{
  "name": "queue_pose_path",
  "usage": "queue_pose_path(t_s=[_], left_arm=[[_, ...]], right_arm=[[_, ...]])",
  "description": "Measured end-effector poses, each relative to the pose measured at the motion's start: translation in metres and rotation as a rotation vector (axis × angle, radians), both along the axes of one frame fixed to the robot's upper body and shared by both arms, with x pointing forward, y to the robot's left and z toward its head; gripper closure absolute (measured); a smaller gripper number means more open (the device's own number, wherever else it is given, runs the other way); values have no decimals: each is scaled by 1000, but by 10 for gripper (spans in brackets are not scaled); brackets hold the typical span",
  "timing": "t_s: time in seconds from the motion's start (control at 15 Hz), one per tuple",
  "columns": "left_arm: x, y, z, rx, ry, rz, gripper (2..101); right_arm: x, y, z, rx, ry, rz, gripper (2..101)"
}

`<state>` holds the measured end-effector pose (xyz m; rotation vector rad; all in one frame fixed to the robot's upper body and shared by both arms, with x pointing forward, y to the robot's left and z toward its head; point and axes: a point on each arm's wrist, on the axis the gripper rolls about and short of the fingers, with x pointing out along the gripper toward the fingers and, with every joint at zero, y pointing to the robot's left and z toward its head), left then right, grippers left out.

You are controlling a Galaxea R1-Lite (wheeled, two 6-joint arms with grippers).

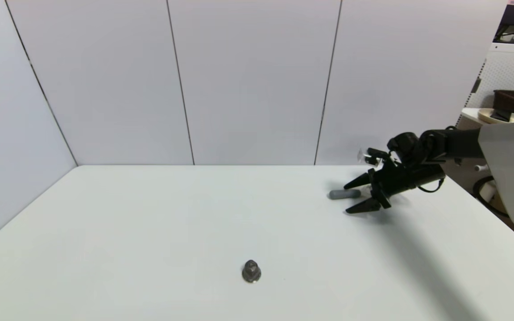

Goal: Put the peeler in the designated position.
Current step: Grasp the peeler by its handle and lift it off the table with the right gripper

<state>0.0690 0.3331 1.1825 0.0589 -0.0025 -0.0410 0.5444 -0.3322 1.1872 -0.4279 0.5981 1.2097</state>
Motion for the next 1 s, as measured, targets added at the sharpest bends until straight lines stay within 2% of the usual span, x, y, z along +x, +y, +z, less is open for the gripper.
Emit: queue_pose_path(t_s=[0.13,0.4,0.6,0.67,1.0], left_arm=[[0,0,0,0,0,0,53],[0,0,0,0,0,0,53],[0,0,0,0,0,0,53],[0,0,0,0,0,0,53],[0,0,0,0,0,0,53]], right_arm=[[0,0,0,0,-3,3,43],[0,0,0,-4,-7,5,412],[0,-1,-1,-12,-32,25,604],[0,-1,-1,-11,-35,29,868],[-1,-1,4,-9,-39,27,865]])
